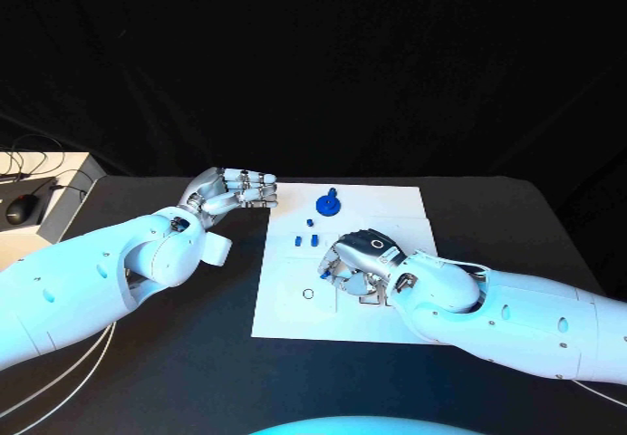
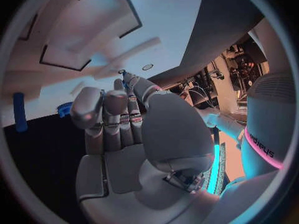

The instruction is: Assemble the parts on the task board

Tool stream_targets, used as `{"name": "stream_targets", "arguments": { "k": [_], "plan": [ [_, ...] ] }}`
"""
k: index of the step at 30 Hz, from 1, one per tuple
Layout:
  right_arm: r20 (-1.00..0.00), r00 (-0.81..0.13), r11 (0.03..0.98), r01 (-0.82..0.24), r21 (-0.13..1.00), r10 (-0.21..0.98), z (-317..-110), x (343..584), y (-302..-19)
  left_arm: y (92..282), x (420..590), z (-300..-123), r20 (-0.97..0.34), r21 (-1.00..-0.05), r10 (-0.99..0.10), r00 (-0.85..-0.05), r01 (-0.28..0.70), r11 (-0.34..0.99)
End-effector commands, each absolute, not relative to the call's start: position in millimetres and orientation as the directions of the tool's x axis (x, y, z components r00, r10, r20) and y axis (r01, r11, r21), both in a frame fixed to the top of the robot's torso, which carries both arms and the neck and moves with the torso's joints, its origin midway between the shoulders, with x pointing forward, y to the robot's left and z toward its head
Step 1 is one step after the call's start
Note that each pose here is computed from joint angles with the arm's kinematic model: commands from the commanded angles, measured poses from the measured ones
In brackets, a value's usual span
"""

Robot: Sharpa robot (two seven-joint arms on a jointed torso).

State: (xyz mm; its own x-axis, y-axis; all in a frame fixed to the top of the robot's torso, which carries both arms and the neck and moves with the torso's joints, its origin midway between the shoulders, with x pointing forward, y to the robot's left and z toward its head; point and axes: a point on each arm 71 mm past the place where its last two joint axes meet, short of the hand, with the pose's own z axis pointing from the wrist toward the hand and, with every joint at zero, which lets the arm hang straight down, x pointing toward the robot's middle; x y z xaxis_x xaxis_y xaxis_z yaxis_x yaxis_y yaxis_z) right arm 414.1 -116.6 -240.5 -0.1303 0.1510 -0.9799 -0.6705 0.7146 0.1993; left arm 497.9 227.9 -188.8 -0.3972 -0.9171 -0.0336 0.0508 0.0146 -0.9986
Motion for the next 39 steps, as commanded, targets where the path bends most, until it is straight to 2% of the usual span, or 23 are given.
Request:
{"name": "stream_targets", "arguments": {
  "k": [1,39],
  "plan": [
    [-0.982,-0.119,0.718,-0.67,0.186,0.143,-240.1,413.6,-117.0,226.9,497.3,-188.6,-0.034,-0.998,-0.914,-0.405,0.057,0.012],
    [-0.987,-0.143,0.743,-0.652,0.152,0.076,-244.0,417.8,-114.9,230.3,496.7,-188.5,-0.037,-0.998,-0.916,-0.401,0.054,0.016]
  ]
}}
